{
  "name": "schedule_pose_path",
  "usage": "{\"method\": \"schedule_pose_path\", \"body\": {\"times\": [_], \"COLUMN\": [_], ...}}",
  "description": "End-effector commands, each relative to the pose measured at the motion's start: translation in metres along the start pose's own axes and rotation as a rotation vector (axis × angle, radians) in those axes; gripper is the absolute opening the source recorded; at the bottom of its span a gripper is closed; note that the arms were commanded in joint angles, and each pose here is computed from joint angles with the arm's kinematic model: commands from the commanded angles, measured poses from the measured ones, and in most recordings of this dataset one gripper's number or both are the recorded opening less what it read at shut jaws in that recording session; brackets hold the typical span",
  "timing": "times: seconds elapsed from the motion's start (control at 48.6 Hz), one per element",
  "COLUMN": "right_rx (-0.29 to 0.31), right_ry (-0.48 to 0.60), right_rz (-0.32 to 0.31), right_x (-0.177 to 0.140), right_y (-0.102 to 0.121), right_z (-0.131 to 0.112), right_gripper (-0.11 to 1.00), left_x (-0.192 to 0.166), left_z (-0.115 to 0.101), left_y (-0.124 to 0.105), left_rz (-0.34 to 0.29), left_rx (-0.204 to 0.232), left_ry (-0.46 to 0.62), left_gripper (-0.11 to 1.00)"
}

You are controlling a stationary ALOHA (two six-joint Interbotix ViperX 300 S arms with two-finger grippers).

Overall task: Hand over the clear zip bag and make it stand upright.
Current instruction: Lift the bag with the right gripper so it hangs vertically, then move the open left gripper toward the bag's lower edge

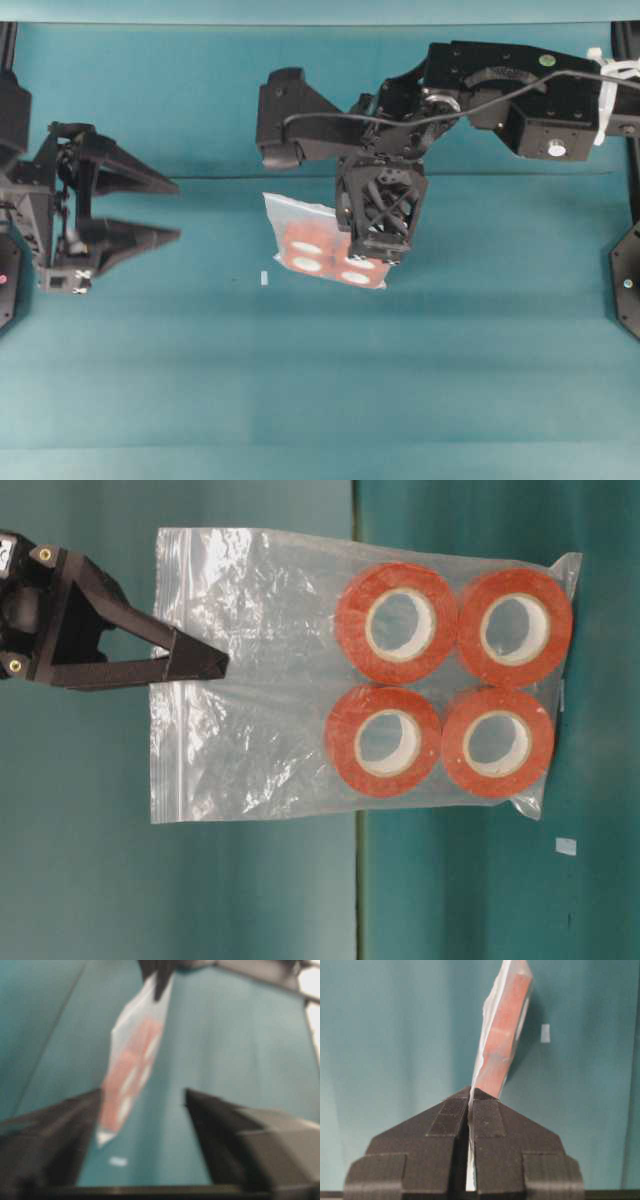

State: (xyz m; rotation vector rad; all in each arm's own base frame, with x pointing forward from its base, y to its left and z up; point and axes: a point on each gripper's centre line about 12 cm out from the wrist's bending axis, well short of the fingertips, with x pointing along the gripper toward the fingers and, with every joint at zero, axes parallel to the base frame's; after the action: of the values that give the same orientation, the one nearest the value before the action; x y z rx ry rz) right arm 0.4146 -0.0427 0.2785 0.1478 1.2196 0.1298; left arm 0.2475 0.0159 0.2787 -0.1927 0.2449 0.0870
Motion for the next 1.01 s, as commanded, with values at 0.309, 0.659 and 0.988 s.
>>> {"method": "schedule_pose_path", "body": {"times": [0.309,0.659,0.988], "right_rx": [-0.148,-0.209,-0.234], "right_ry": [-0.022,-0.025,-0.027], "right_rz": [0.001,-0.007,-0.018], "right_x": [-0.011,-0.014,-0.011], "right_y": [0.009,0.01,0.009], "right_z": [0.005,0.006,0.006], "right_gripper": [0.03,0.03,0.03], "left_x": [0.0,-0.001,0.002], "left_z": [-0.001,-0.011,-0.016], "left_y": [0.001,0.004,0.005], "left_rz": [0.004,0.01,0.013], "left_rx": [0.228,0.226,0.223], "left_ry": [0.014,0.036,0.058], "left_gripper": [0.95,0.94,0.94]}}
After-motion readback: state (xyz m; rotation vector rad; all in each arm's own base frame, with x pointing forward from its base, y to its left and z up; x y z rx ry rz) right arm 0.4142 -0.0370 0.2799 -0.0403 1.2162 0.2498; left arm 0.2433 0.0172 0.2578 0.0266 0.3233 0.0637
